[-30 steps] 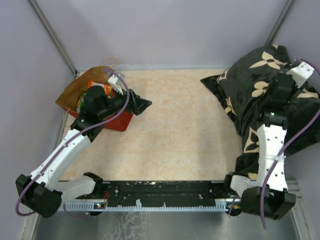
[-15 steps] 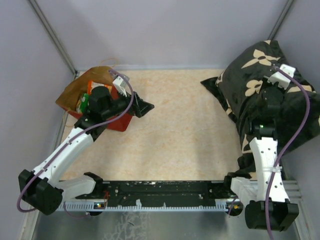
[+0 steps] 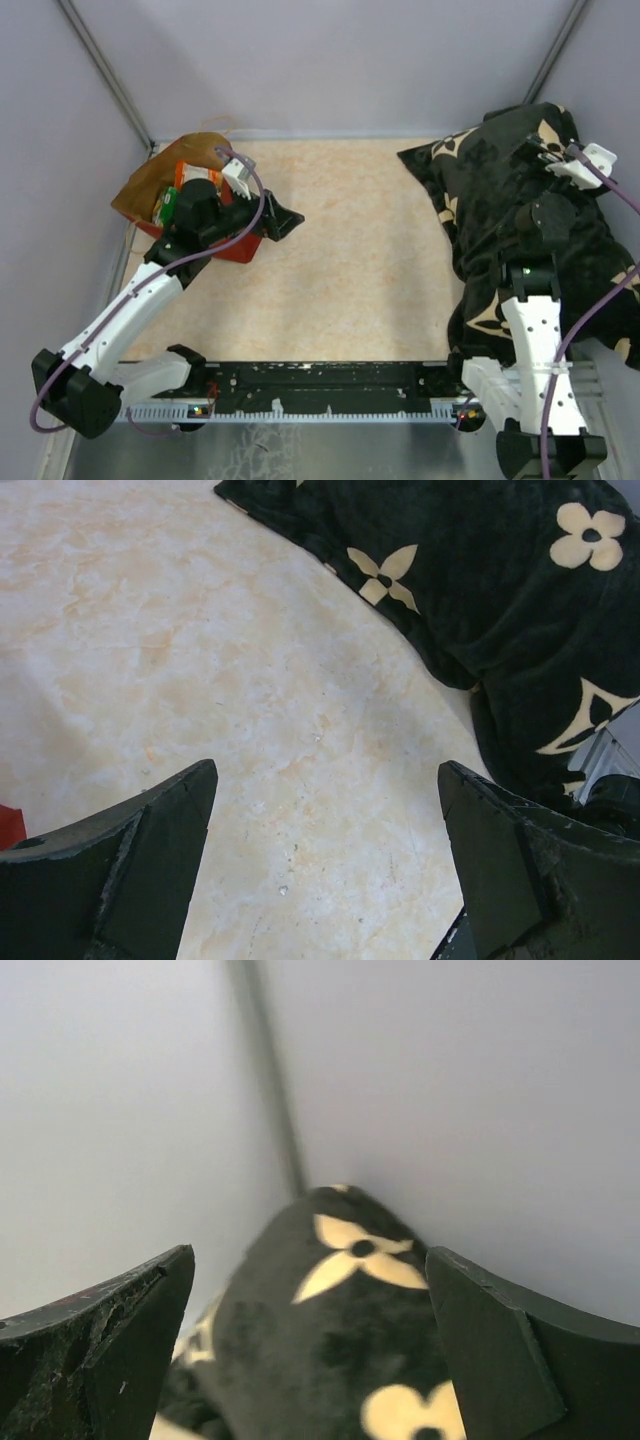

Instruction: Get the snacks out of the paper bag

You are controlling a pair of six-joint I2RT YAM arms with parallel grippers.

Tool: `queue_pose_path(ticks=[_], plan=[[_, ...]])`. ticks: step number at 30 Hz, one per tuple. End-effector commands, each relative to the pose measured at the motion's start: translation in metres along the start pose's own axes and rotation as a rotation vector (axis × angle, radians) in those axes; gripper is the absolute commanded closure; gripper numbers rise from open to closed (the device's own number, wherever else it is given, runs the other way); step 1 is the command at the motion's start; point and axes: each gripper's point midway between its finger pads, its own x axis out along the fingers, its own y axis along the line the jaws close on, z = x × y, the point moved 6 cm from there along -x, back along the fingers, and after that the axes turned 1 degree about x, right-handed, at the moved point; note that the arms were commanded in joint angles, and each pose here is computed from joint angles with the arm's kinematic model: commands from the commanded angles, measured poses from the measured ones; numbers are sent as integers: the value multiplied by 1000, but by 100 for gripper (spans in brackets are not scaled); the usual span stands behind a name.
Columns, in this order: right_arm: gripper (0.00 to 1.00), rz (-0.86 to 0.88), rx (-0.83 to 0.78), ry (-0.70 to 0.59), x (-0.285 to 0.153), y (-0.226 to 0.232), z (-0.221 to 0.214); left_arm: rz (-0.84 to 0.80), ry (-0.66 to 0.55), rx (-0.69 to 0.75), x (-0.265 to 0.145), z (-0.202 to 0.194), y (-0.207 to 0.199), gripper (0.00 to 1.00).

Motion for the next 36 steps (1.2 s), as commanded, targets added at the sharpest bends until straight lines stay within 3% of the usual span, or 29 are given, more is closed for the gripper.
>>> queue_pose_path(ticks=[1, 7, 11, 19, 24, 30, 36], plan=[[1, 189, 85, 18, -13, 48, 23, 32, -15, 21, -11, 3, -2, 1], [1, 388, -71, 274, -46, 131, -34, 80, -8, 4, -21, 6, -1, 0], [1, 329, -112, 427, -55, 135, -90, 76, 46, -13, -18, -5, 1, 0], [1, 511, -199, 844, -79, 138, -199, 63, 105, -32, -13, -21, 4, 0], [1, 387, -235, 1078, -74, 108, -261, 51, 126, -43, -10, -24, 4, 0], [1, 221, -247, 1131, -60, 67, -294, 50, 135, -39, -14, -24, 3, 0], [1, 13, -225, 1036, -12, 19, -286, 54, 155, -39, -12, -28, 5, 0]])
